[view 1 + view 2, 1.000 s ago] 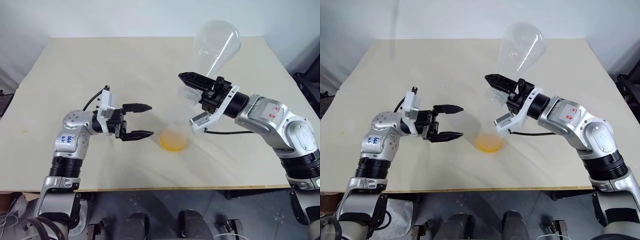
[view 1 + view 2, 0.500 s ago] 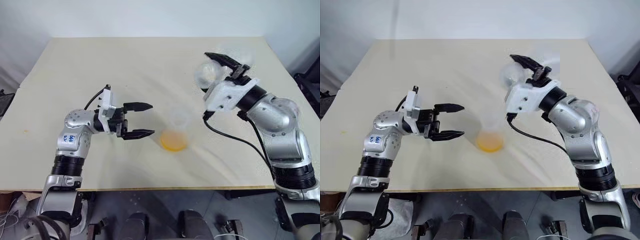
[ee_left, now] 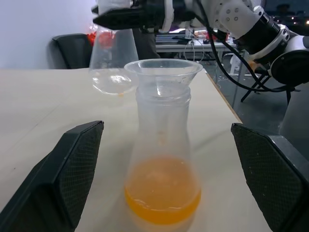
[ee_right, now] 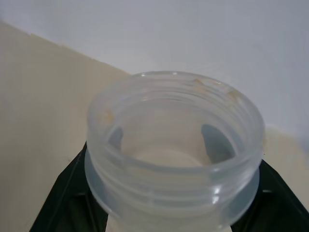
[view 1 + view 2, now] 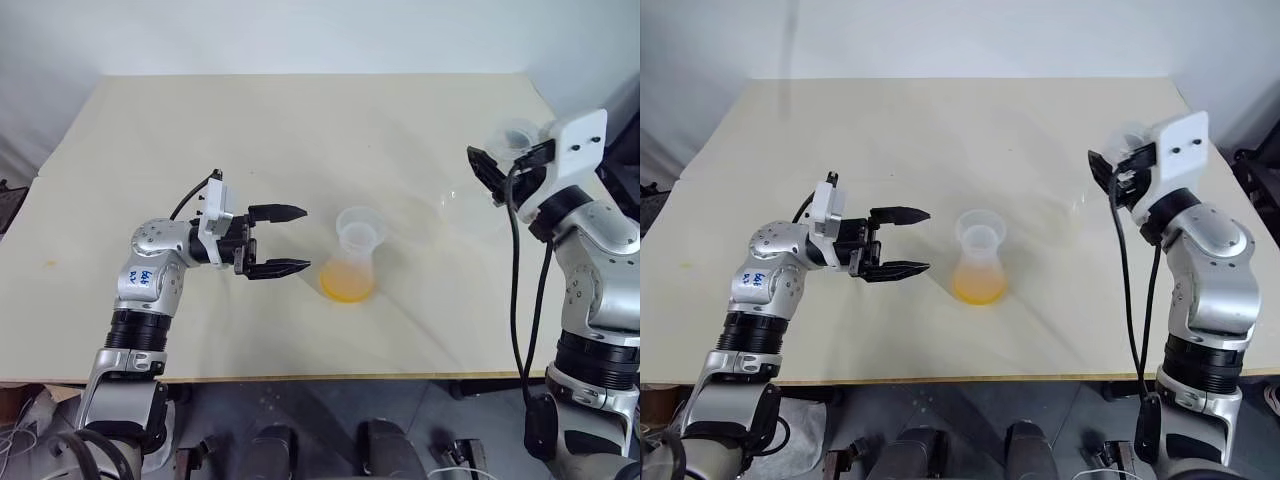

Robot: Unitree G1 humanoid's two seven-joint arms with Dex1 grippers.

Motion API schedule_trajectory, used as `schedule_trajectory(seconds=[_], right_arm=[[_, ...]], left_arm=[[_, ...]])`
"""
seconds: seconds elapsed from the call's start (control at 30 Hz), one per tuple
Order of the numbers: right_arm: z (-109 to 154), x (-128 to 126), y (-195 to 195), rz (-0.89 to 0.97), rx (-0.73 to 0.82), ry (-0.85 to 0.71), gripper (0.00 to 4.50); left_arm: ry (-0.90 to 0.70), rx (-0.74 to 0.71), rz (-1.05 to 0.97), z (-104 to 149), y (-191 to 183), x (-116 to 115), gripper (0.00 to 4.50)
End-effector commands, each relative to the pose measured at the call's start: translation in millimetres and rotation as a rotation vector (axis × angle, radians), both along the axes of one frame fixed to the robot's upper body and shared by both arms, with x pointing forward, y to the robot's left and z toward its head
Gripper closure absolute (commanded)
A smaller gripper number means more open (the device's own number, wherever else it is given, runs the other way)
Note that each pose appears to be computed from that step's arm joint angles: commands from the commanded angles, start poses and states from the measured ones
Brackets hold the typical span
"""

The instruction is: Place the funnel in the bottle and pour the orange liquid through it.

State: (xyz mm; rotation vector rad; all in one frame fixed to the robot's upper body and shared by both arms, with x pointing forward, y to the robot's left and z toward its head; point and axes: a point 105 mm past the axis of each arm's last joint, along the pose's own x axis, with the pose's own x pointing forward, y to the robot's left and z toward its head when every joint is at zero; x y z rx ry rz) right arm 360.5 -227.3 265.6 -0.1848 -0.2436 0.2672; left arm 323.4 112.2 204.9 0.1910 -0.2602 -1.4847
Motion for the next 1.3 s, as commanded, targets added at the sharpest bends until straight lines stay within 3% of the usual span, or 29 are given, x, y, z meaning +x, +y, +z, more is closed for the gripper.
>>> schedule_trajectory(seconds=[0.03, 0.37, 0.57, 0.9, 1.3], right_arm=[[-0.6, 0.7, -19.2, -0.033, 0.118, -0.005, 2.02], [-26.6, 4.0, -22.2, -0.023, 0.169, 0.057, 2.02], [-28.7, 0.7, -26.0, -0.029, 0.146, 0.072, 0.04], [-21.5, -23.5, -20.5, 0.027, 0.037, 0.124, 0.04], [-26.6, -75.4, -28.4, 0.111, -0.061, 0.275, 0.04]], left_arm=[[-0.039, 0.0, 0.003, 8.1, 4.7, -3.3, 0.0], [-0.039, 0.013, 0.015, 10.3, 8.2, -4.5, 0.0], [-0.034, 0.014, 0.02, 9.3, 8.6, -3.2, 0.0], [-0.001, -0.03, 0.065, 13.8, 16.4, 4.2, 0.0], [0.078, -0.116, 0.157, 19.7, 40.1, 11.2, 0.0]])
